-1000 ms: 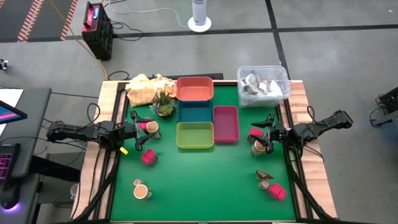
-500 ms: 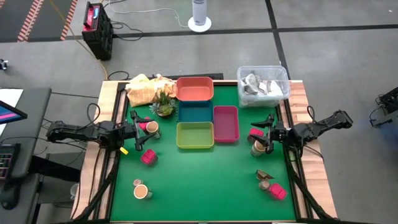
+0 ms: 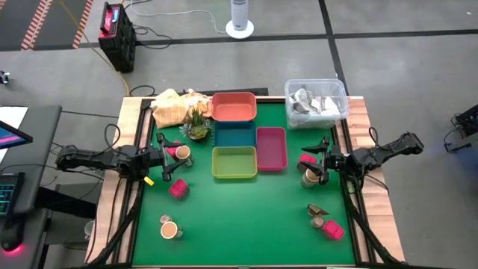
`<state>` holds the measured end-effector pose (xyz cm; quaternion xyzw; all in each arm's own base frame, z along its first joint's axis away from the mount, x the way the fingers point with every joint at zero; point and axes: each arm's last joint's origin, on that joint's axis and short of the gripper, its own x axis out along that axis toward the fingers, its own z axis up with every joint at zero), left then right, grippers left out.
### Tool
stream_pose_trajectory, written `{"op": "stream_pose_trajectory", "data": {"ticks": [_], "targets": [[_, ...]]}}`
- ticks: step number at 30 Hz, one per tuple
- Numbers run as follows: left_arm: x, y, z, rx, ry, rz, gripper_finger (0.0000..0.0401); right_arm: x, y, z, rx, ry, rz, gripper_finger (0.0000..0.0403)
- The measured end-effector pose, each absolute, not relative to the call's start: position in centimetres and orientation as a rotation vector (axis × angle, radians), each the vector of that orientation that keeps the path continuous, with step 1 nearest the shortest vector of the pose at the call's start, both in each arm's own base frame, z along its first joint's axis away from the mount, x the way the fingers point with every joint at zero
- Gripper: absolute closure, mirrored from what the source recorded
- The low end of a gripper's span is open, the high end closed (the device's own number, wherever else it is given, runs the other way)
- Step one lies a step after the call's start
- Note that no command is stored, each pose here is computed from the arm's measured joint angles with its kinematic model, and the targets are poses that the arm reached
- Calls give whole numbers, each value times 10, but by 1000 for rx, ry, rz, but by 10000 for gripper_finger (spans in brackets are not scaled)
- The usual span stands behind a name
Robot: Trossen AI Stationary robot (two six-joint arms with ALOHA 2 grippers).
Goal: Sort spices by type
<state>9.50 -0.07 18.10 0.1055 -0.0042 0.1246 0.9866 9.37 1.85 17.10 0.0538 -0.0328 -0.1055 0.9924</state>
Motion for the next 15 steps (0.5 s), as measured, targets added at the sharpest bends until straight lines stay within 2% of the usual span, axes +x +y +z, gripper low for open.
{"op": "stream_pose_trajectory", "data": {"ticks": [5, 11, 15], "targets": [[95, -1, 181, 186, -15, 250, 118, 94, 18, 174, 157, -95, -212, 111], [95, -1, 185, -162, -98, 241, 118, 93, 18, 179, 507, -181, -187, 111], [95, -1, 184, -265, -108, 239, 118, 93, 17, 178, 563, -179, -191, 111]]}}
